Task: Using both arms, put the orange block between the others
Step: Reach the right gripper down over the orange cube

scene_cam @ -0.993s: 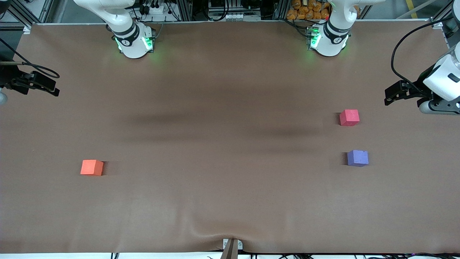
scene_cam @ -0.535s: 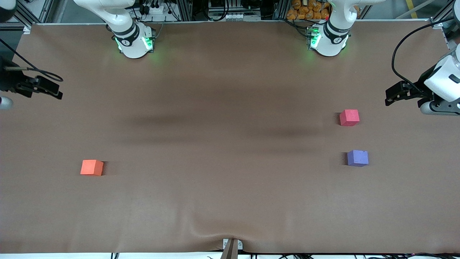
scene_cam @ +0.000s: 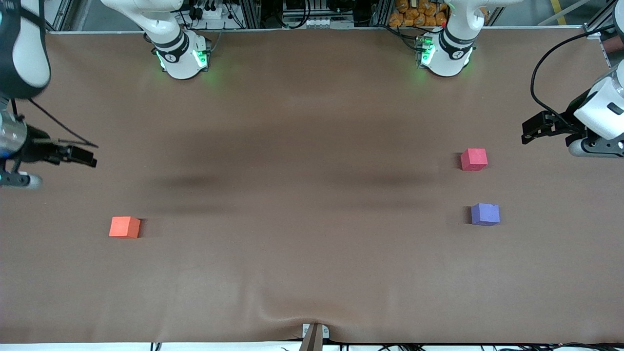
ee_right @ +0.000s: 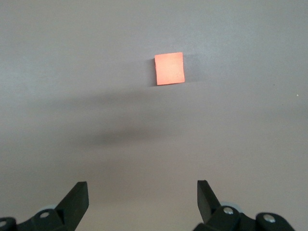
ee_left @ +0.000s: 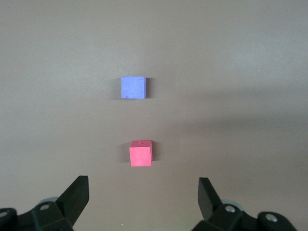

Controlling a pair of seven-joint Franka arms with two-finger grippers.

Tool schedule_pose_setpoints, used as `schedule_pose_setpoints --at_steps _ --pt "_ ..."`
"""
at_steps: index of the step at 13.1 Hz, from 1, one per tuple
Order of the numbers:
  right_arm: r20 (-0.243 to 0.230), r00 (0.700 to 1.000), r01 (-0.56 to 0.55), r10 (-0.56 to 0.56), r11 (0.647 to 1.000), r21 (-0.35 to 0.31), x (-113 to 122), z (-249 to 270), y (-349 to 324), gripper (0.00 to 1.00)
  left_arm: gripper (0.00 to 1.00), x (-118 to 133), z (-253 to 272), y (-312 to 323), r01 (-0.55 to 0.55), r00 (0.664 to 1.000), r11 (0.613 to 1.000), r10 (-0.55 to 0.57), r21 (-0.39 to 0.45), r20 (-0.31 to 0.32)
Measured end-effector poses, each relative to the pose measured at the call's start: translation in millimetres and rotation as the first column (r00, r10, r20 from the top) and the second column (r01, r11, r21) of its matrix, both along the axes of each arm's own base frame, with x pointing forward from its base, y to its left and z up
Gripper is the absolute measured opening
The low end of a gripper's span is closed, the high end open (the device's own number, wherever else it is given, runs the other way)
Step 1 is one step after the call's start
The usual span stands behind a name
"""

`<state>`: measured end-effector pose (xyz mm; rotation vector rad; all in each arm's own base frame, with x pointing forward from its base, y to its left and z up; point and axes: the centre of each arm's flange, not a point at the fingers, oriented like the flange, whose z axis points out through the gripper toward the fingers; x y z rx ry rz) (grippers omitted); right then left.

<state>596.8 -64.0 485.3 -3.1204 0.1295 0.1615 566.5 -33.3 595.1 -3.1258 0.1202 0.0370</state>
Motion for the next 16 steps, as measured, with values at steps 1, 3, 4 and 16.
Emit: schedule_pose_setpoints --at_steps 1,3,4,16 --pt "-0.010 1.000 -0.001 0.001 1.000 0.001 7 -19 -4 1.00 1.00 0 0 0 0.000 1.000 1.000 0.000 0.000 0.000" --pt "-0.025 1.000 -0.009 0.009 1.000 -0.004 20 -55 -7 1.00 1.00 0 0 0 0.000 1.000 1.000 0.000 0.000 0.000" --pt "-0.028 0.999 -0.017 0.016 1.000 -0.017 25 -71 -8 1.00 1.00 0 0 0 -0.001 1.000 1.000 0.001 0.000 0.000" --pt "0.118 0.985 -0.115 0.126 0.989 -0.094 48 -209 -39 1.00 1.00 0 0 1 -0.002 1.000 1.000 0.002 0.000 0.000"
